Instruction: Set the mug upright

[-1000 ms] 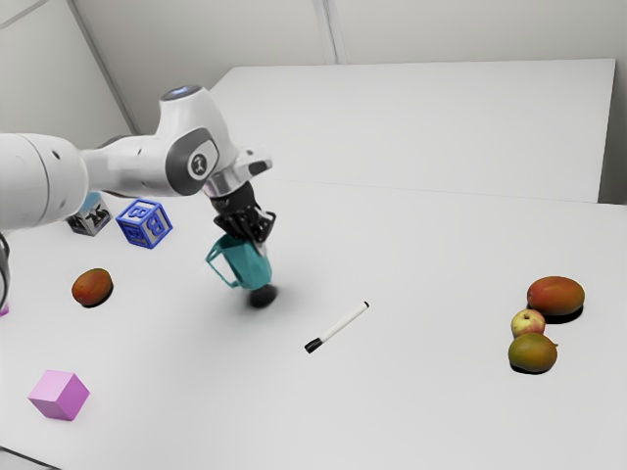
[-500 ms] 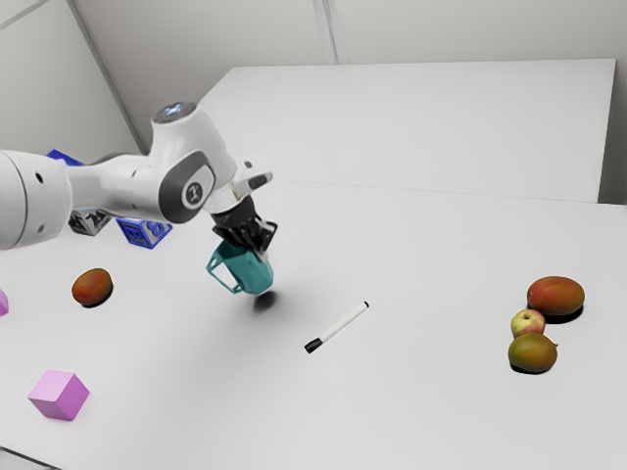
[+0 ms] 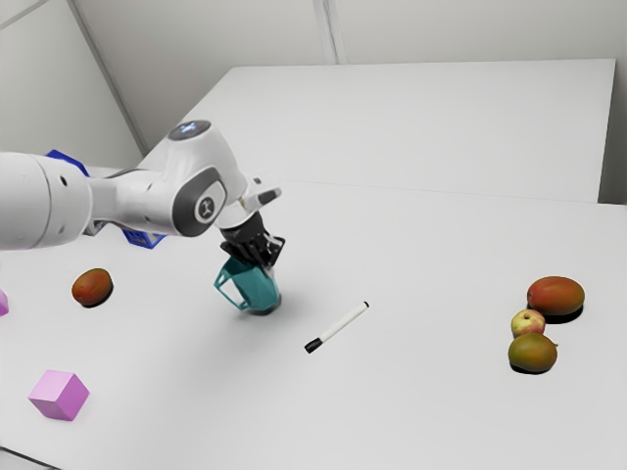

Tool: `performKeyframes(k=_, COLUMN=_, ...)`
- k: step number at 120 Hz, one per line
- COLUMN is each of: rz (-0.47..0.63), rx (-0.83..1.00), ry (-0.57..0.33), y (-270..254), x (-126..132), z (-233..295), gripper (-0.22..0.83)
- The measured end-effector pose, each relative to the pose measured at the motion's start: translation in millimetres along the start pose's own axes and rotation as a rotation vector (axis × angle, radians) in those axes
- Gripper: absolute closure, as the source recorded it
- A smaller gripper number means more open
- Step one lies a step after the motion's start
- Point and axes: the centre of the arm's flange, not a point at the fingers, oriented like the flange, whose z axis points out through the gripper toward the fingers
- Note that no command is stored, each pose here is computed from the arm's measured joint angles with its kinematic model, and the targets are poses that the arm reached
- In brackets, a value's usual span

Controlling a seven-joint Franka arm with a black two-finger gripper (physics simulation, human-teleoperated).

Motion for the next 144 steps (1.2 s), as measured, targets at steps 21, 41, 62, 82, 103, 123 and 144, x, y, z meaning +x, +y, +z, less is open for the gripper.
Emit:
performKeyframes(k=21, rz=-0.011, rx=0.0, ry=-0.01, y=0, x=0, z=9, gripper=0.79)
performKeyframes(k=41, rz=-0.015, rx=-0.004, ry=-0.011, y=4, x=0, z=10, gripper=0.64)
performKeyframes(k=62, rz=-0.012, rx=-0.014, ry=0.012, y=9, x=-1, z=-8, gripper=0.3)
performKeyframes(k=82, rz=-0.002, rx=-0.014, ry=0.037, y=13, x=-3, z=-36, gripper=0.14)
performKeyframes(k=103, rz=0.035, rx=-0.011, ry=0.087, y=28, x=-4, z=-76, gripper=0.06)
performKeyframes(k=123, rz=0.102, rx=0.032, ry=0.112, y=44, x=8, z=-118, gripper=0.03)
performKeyframes(k=144, rz=0.131, rx=0.066, ry=0.115, y=50, x=15, z=-155, gripper=0.01)
